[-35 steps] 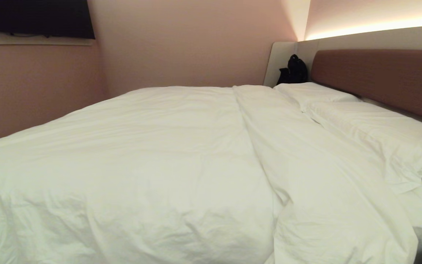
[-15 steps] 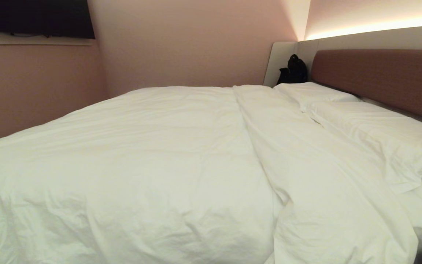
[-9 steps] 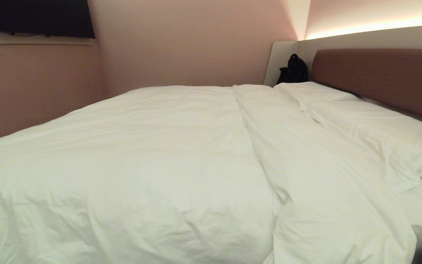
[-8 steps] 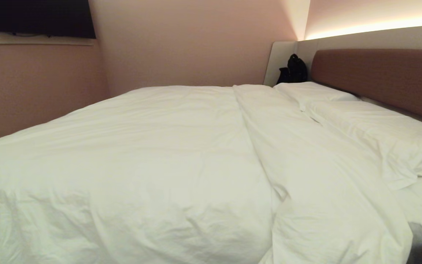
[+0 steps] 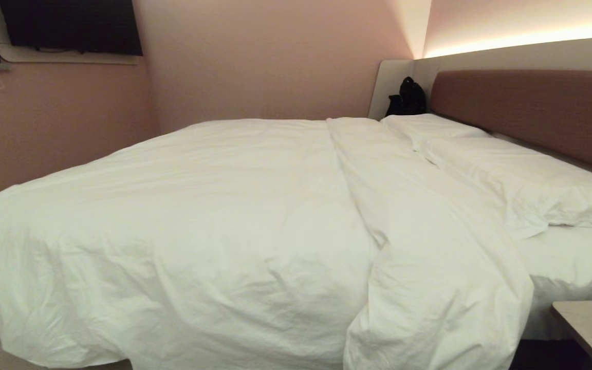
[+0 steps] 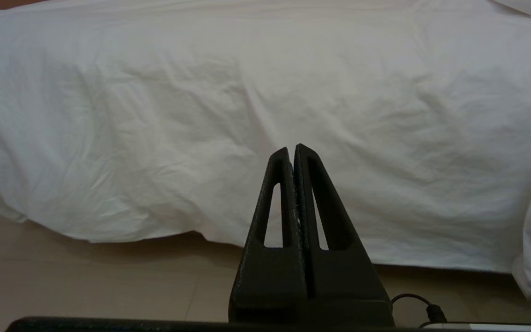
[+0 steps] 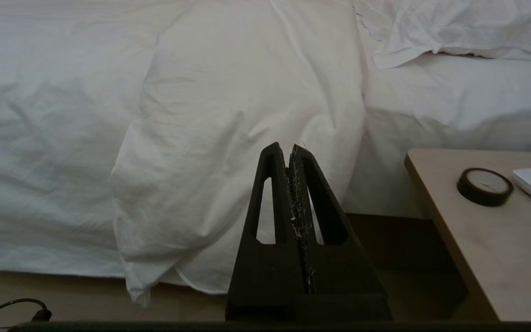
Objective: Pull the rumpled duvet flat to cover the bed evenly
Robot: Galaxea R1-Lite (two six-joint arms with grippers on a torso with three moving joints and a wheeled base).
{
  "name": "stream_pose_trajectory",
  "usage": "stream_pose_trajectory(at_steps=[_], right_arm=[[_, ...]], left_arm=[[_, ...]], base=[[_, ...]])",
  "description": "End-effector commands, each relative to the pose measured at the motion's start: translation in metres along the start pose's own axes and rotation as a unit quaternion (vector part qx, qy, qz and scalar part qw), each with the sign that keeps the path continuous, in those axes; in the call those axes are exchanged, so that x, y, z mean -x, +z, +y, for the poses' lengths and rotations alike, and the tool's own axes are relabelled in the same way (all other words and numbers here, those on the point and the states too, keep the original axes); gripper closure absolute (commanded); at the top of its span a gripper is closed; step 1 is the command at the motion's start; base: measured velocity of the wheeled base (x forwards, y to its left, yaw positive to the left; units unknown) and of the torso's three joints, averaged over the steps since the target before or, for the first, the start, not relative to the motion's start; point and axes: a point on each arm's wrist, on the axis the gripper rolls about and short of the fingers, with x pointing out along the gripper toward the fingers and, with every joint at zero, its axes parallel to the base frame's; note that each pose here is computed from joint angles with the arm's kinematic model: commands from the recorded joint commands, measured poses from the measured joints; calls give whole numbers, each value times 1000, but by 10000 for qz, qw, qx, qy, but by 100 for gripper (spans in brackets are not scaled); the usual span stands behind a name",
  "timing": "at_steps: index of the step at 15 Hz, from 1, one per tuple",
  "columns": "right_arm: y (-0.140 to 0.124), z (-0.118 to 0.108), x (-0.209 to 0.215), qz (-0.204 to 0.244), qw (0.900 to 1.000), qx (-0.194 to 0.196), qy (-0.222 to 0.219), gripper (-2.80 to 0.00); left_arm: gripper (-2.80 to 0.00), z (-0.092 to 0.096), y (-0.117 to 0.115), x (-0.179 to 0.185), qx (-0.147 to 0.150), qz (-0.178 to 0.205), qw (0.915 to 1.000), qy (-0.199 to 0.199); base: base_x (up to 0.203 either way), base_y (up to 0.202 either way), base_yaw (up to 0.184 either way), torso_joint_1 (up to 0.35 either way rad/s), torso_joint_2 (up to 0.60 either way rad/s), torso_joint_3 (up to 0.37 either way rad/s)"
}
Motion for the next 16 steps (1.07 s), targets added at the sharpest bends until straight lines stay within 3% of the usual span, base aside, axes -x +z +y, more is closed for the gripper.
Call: stream_pose_trajectory(at_steps=[1,3,16], right_arm=[[0,0,0,2,10000,4,-3,0],[0,0,0,2,10000,-12,-18,0],[0,0,0,2,9998,-203,-33,0]], left_arm=[[0,0,0,0,-2,6,10000,-1],[0,0,0,0,-2,6,10000,-1],[0,0,0,0,-5,-2,10000,0]], base=[[-196,0,-1,2,1,2],[-151,0,4,1,3,7],[0,0,0,0,0,0]])
